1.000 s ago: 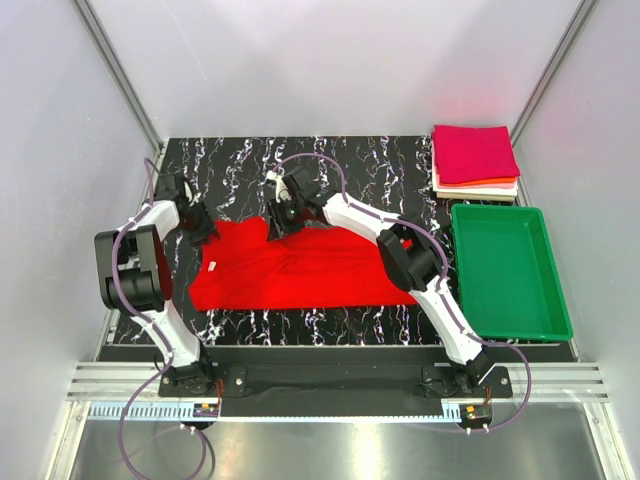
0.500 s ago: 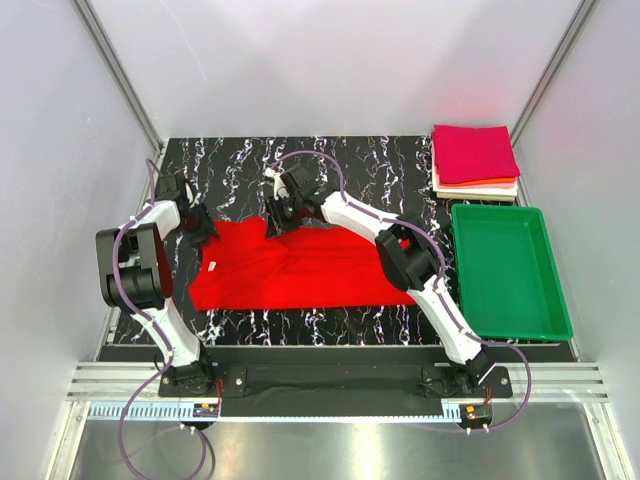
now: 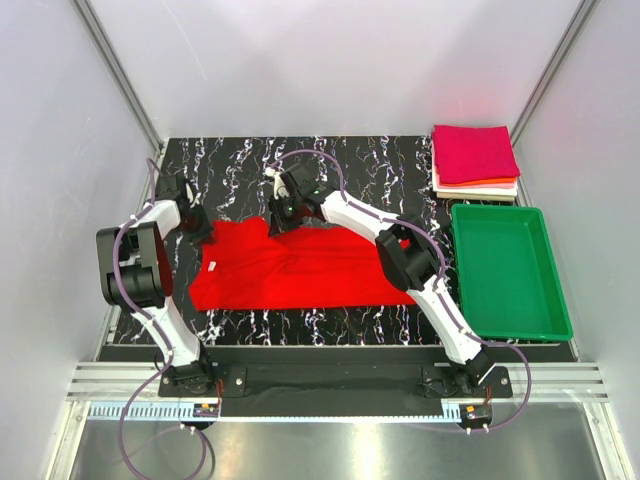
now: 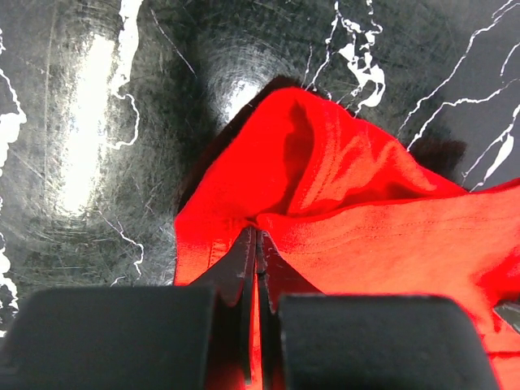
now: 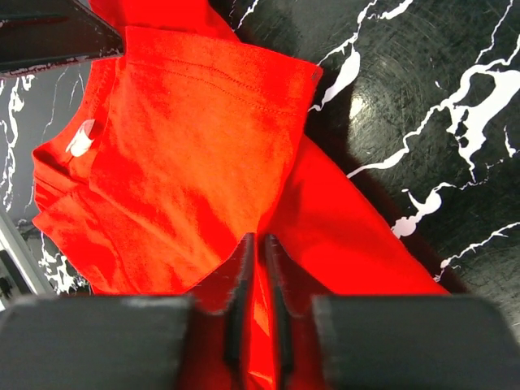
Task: Fold and stack the t-shirts
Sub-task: Fold the tshirt
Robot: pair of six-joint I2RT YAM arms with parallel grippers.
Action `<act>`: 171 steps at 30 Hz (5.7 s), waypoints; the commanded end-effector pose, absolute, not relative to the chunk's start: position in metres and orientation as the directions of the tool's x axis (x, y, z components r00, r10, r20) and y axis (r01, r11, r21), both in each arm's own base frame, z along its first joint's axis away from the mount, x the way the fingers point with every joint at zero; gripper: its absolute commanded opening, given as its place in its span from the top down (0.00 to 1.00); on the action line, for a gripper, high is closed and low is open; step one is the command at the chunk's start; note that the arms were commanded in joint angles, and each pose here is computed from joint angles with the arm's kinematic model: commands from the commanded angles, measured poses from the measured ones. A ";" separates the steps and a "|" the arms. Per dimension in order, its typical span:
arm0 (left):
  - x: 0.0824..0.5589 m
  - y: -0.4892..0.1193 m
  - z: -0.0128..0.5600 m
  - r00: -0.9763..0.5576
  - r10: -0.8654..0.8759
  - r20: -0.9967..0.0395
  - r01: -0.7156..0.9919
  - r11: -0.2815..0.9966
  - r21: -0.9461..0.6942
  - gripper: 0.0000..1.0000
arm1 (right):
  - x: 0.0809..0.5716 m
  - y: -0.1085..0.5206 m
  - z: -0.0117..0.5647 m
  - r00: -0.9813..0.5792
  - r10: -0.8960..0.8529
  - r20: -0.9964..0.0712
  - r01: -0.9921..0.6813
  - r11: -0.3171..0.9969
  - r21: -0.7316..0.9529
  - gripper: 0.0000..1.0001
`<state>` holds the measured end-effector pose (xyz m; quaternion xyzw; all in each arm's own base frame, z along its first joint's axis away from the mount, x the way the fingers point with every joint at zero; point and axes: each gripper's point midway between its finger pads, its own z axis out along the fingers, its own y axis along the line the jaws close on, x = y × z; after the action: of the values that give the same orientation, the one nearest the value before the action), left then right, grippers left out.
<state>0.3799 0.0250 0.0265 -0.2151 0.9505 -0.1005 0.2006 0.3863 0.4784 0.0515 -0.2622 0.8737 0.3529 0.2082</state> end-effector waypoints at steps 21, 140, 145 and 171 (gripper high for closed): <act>0.361 0.002 0.098 -0.789 -0.435 -0.434 -0.331 0.896 -0.295 1.00 | 0.365 0.477 0.108 -0.738 -0.286 -0.612 -0.648 0.554 0.522 1.00; 0.417 0.023 0.092 -0.781 -0.349 -0.518 -0.344 0.933 -0.110 0.67 | 0.397 0.433 0.101 -0.779 -0.030 -0.626 -0.387 0.809 0.443 0.70; 0.432 0.005 0.077 -0.807 -0.343 -0.480 -0.308 0.939 -0.153 0.68 | 0.368 0.443 0.112 -0.826 -0.053 -0.561 -0.411 0.738 0.536 0.81; 0.482 0.018 0.018 -0.841 -0.341 -0.420 -0.347 0.936 -0.064 0.67 | 0.337 0.440 0.077 -0.834 -0.132 -0.537 -0.444 0.737 0.510 0.85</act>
<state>0.4608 0.0090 0.0207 -0.1840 0.9630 -0.0074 0.1965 0.3229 0.4349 0.0277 -0.1463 0.9173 0.3200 0.1864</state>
